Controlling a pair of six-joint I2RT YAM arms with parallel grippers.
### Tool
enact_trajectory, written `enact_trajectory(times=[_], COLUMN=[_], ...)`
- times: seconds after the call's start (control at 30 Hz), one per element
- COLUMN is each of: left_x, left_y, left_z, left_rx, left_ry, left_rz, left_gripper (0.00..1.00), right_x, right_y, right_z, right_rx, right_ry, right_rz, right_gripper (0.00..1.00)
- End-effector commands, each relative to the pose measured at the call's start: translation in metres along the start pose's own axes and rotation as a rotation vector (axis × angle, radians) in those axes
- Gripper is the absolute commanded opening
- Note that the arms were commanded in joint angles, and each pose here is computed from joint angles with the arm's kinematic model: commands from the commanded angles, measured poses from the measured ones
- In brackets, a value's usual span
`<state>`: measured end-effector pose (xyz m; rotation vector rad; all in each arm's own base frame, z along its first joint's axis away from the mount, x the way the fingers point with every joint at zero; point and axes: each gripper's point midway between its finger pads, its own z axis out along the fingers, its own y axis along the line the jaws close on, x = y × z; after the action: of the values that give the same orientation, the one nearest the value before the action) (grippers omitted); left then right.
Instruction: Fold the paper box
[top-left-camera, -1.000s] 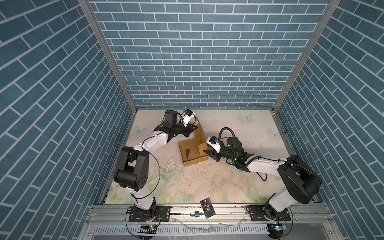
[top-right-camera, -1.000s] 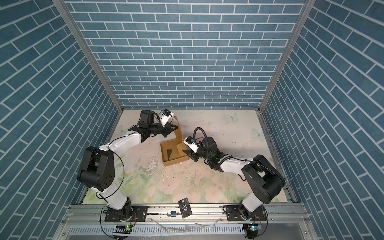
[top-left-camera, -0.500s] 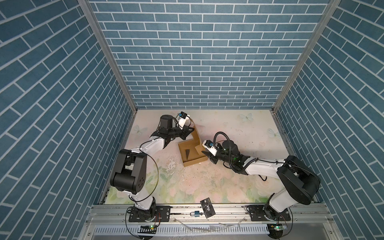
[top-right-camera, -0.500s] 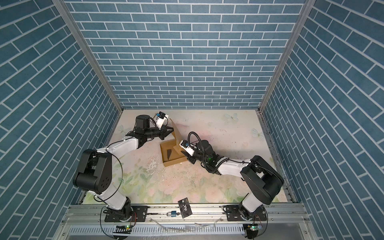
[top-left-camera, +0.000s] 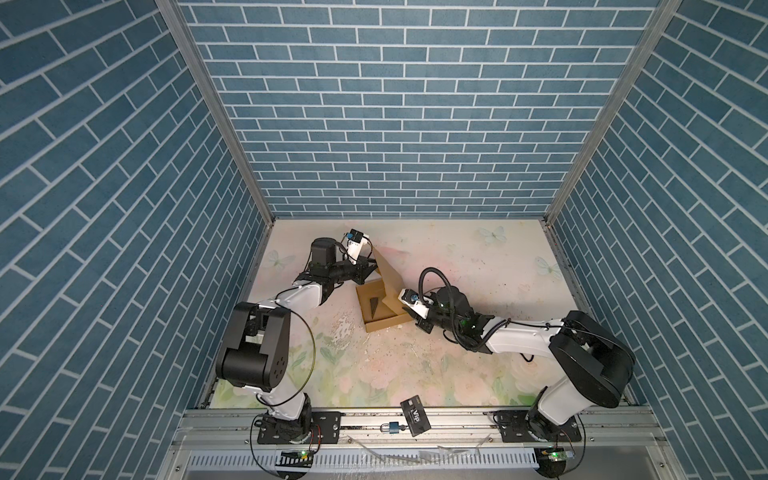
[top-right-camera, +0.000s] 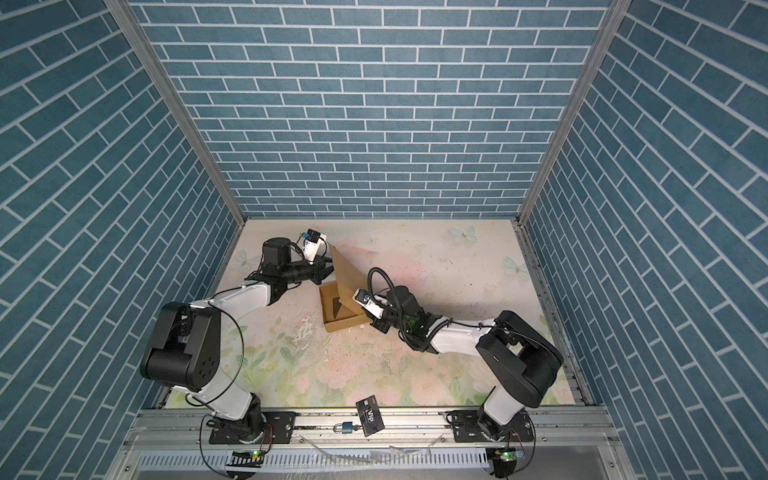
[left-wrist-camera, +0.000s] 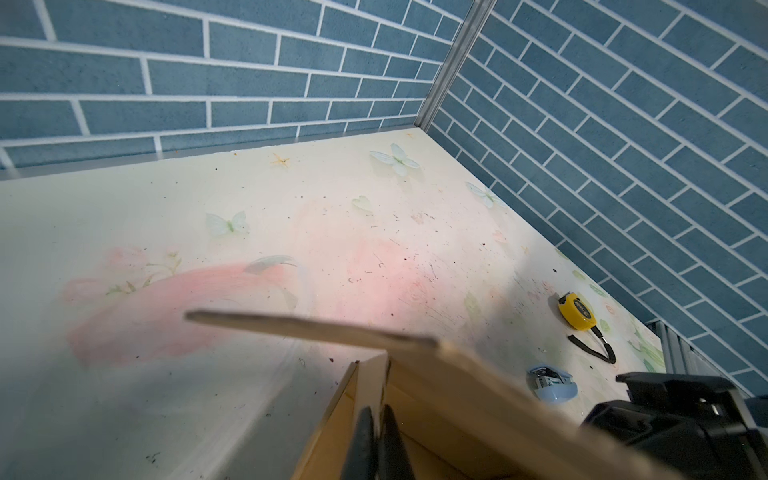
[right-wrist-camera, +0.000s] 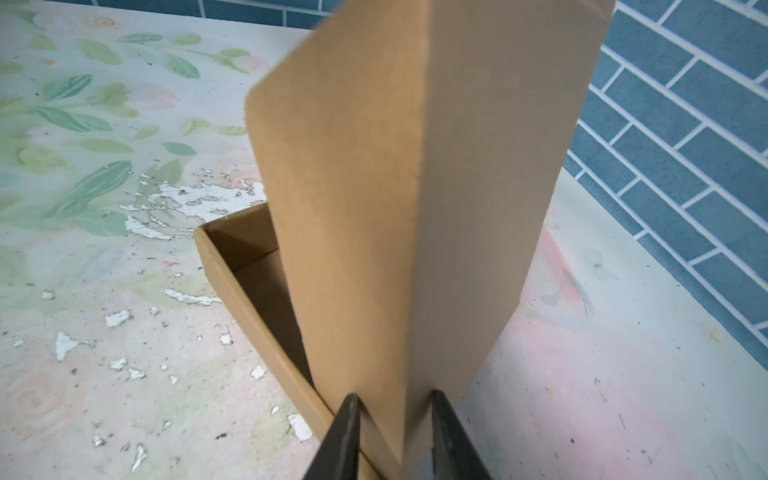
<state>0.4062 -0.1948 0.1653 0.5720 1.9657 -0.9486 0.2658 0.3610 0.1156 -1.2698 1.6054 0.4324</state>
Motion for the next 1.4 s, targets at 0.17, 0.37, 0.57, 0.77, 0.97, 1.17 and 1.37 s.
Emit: enact_trajectory(times=[0.17, 0.37, 0.57, 0.77, 0.97, 1.17, 1.37], left_x=[0.031, 0.04, 0.051, 0.059, 0.063, 0.06, 0.062], left_y=[0.008, 0.016, 0.027, 0.035, 0.045, 0.056, 0.084], left_z=[0.001, -0.004, -0.007, -0.007, -0.012, -0.034, -0.078], left_rx=[-0.016, -0.049, -0.085, -0.102, -0.14, -0.256, -0.488], left_ry=[0.081, 0.076, 0.074, 0.085, 0.083, 0.056, 0.008], left_rz=[-0.13, -0.163, -0.207, -0.249, -0.286, -0.28, -0.337], left_gripper=[0.0, 0.0, 0.0, 0.02, 0.1, 0.21, 0.4], right_x=[-0.005, -0.002, -0.001, 0.008, 0.015, 0.026, 0.034], right_y=[-0.005, 0.001, 0.006, 0.01, 0.015, 0.021, 0.024], right_z=[0.015, 0.021, 0.029, 0.039, 0.045, 0.052, 0.059], right_rx=[0.038, 0.028, 0.001, -0.021, -0.04, -0.064, -0.101], right_ry=[0.021, 0.04, 0.064, 0.093, 0.1, 0.119, 0.127], right_rz=[-0.071, -0.084, -0.097, -0.1, -0.081, -0.067, -0.049], right_gripper=[0.25, 0.24, 0.23, 0.23, 0.23, 0.24, 0.24])
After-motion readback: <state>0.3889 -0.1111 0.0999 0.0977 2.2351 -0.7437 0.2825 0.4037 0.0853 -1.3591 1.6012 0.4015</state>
